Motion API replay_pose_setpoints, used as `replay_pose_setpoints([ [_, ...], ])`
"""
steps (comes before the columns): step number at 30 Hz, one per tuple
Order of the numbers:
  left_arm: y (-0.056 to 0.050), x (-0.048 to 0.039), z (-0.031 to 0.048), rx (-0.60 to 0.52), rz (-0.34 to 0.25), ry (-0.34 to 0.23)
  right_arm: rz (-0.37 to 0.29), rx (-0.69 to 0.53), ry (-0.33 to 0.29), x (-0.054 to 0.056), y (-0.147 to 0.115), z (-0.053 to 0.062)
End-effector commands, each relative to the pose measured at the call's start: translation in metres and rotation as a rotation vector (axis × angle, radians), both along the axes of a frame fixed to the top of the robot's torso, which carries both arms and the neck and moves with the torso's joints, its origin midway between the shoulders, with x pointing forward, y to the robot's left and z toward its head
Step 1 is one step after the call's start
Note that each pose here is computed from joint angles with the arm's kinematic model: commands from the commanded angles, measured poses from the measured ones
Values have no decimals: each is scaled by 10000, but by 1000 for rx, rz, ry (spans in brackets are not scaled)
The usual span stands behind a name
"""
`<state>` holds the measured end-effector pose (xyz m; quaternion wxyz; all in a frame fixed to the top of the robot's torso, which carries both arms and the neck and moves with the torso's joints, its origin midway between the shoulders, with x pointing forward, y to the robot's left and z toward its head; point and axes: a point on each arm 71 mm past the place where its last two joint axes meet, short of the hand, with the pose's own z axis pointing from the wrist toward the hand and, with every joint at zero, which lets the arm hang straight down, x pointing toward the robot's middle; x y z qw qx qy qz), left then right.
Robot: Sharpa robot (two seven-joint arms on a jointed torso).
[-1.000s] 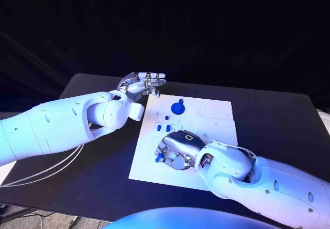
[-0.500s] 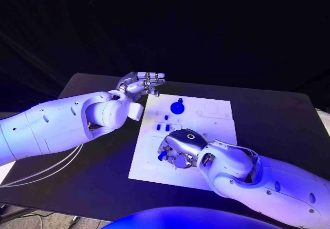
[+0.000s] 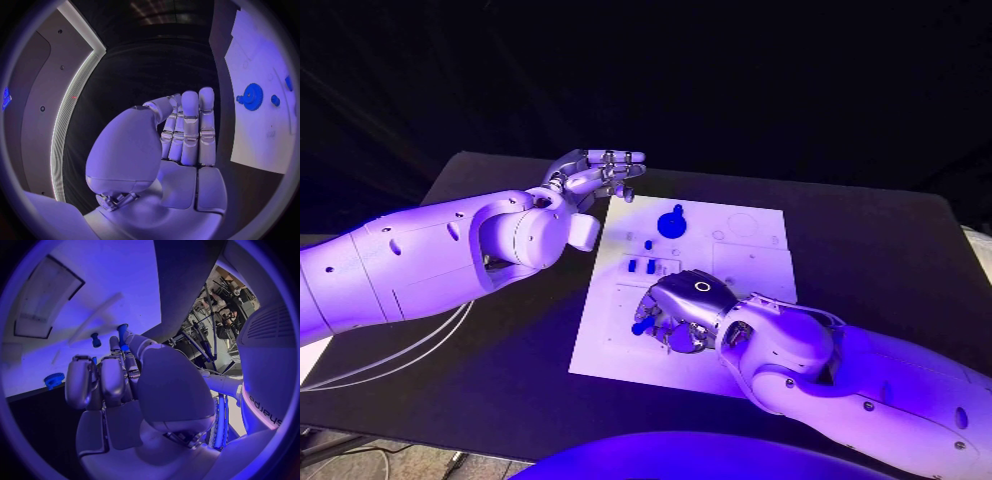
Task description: Assemble the parts on the task board
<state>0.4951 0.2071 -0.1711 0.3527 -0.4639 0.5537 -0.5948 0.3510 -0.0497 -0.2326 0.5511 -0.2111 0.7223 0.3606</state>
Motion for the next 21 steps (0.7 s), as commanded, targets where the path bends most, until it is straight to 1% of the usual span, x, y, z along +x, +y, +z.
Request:
replay_pose_setpoints([
  [1,-22,-6,9,-6,-20,-6,-5,-55,6,1,7,-37],
  [7,-37,-4,8,-6,-24,-6,-5,-67,9,12,89,-52],
  [12,-45,-2,5,-6,-26,-5,8,-69,18,7,153,-65],
  [21,-47,-4,4,-7,-30,-4,26,-59,30,-6,186,-72],
])
